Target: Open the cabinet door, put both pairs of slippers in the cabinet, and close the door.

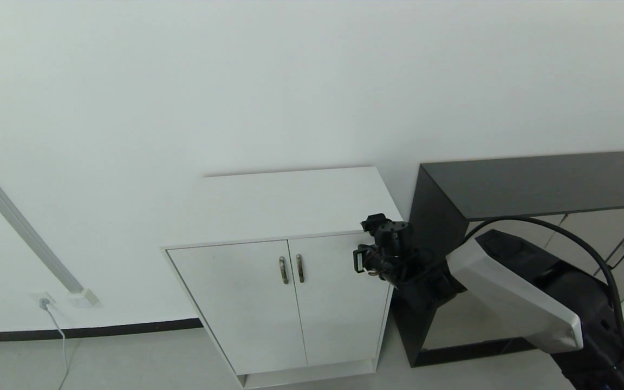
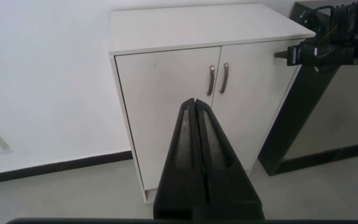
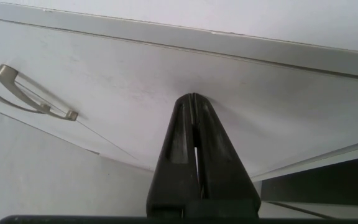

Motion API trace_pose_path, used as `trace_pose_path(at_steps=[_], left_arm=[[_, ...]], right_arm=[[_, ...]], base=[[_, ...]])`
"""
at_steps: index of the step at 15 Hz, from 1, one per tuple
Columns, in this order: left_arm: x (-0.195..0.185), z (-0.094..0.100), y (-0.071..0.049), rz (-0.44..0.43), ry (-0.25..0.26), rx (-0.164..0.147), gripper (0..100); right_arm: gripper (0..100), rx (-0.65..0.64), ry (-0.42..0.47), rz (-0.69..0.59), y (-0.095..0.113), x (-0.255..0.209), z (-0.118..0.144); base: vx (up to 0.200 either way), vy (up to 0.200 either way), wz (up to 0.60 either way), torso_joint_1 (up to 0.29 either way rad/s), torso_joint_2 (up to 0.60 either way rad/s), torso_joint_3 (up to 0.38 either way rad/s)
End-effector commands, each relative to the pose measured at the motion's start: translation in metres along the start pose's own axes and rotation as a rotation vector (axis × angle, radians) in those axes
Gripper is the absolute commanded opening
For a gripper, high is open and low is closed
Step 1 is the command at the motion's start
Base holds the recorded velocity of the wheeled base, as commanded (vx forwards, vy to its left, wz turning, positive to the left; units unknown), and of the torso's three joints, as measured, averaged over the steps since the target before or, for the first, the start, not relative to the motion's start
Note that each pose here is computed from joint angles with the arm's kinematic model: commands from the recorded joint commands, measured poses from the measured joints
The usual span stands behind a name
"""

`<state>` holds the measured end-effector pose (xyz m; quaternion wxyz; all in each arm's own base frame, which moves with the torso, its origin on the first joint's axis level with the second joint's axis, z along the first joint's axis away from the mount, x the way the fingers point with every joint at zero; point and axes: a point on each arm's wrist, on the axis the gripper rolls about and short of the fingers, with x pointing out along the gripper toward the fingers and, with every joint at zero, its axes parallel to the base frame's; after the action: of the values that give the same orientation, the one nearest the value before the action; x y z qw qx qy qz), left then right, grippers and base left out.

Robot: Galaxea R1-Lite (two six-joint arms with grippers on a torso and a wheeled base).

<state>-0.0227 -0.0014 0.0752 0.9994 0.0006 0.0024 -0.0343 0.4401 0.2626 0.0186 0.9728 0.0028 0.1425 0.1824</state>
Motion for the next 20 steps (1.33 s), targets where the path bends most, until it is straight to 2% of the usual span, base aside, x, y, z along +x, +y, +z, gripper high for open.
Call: trace_pose_path(at_steps=[1, 5, 7, 9, 13, 17, 18, 19, 20], left_arm=[[0.000, 0.000, 0.000, -0.001, 0.000, 0.000, 0], [0.000, 0.000, 0.000, -0.001, 0.000, -0.001, 0], [0.000, 0.000, 0.000, -0.001, 0.000, 0.000, 0], [0.000, 0.000, 0.000, -0.001, 0.000, -0.001, 0], [0.000, 0.000, 0.000, -0.001, 0.000, -0.001, 0], [0.000, 0.000, 0.000, 0.001, 0.000, -0.001, 0], [0.000, 0.000, 0.000, 0.001, 0.000, -0.001, 0], [0.000, 0.000, 0.000, -0.001, 0.000, -0.001, 0], [0.000, 0.000, 0.000, 0.001, 0.000, -0.001, 0]], right_arm=[[0, 0.000, 0.000, -0.015, 0.002, -0.012, 0.009], [0, -0.008, -0.005, 0.005, 0.008, -0.048, 0.015], [0, -0.010, -0.032, 0.012, 0.003, -0.083, 0.017], [0, -0.009, -0.018, -0.006, -0.008, -0.113, 0.022], [0, 0.018, -0.023, -0.111, -0.053, -0.172, 0.043], [0, 0.023, -0.016, -0.321, -0.112, -0.235, 0.047], [0, 0.020, -0.014, -0.356, -0.123, -0.251, 0.046], [0, 0.019, -0.014, -0.359, -0.124, -0.252, 0.046], [0, 0.011, -0.009, -0.391, -0.135, -0.284, 0.042]], base=[[0.000, 0.000, 0.00, 0.000, 0.00, 0.000], [0.000, 0.000, 0.00, 0.000, 0.00, 0.000], [0.000, 0.000, 0.00, 0.000, 0.00, 0.000], [0.000, 0.000, 0.00, 0.000, 0.00, 0.000], [0.000, 0.000, 0.00, 0.000, 0.00, 0.000], [0.000, 0.000, 0.00, 0.000, 0.00, 0.000], [0.000, 0.000, 0.00, 0.000, 0.00, 0.000], [0.000, 0.000, 0.00, 0.000, 0.00, 0.000], [0.000, 0.000, 0.00, 0.000, 0.00, 0.000]])
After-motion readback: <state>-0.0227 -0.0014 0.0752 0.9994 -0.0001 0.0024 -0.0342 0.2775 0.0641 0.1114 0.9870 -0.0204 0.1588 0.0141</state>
